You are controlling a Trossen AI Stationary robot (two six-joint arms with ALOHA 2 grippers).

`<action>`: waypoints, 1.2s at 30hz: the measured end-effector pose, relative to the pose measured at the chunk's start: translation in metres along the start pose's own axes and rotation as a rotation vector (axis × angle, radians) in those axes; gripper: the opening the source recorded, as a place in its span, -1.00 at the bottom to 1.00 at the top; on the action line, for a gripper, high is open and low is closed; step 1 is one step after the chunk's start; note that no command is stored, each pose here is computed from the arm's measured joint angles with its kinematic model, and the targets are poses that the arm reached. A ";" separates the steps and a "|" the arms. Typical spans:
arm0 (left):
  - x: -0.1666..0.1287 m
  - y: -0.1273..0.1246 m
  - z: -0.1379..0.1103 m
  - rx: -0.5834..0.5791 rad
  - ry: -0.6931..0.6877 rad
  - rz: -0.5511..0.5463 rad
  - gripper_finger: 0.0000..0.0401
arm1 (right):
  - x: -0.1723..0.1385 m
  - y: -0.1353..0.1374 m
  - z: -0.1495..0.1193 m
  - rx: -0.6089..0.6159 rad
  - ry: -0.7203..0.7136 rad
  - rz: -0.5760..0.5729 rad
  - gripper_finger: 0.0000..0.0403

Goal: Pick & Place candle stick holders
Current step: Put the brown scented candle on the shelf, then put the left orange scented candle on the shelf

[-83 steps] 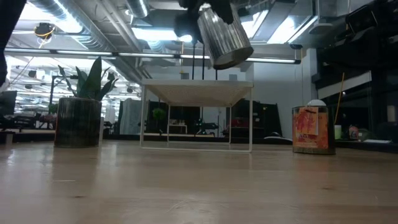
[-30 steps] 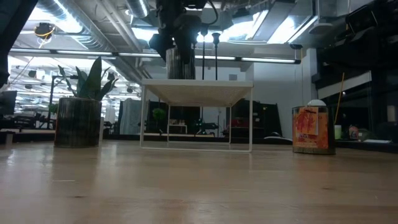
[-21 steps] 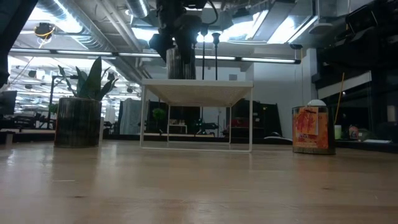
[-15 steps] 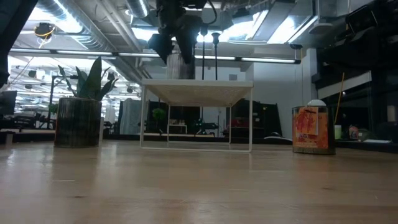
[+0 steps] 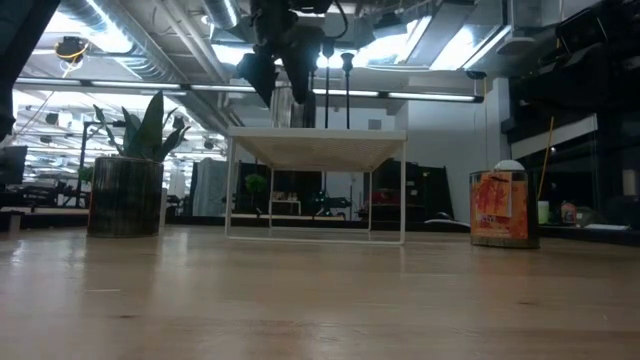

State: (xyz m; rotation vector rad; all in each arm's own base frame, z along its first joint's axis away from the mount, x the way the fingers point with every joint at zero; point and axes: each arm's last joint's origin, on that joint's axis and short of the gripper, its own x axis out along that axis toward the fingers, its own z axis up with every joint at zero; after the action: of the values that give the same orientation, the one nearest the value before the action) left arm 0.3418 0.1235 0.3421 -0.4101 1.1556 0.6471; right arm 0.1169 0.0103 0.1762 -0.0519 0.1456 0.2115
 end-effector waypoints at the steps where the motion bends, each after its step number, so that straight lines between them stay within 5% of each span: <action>1: -0.002 0.001 0.000 -0.003 -0.006 -0.001 0.99 | 0.000 0.000 0.000 0.000 0.000 0.000 -0.80; 23: -0.057 0.020 -0.032 0.038 0.017 0.006 0.99 | 0.000 0.000 0.000 0.000 0.000 0.000 -0.80; 36: -0.082 0.004 -0.066 0.203 0.084 -0.061 0.99 | 0.000 0.000 0.000 0.000 0.000 -0.001 -0.80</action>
State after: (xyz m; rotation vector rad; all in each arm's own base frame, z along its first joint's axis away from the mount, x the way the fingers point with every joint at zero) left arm 0.2713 0.0651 0.3950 -0.3012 1.2707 0.4578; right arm 0.1169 0.0103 0.1762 -0.0519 0.1454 0.2109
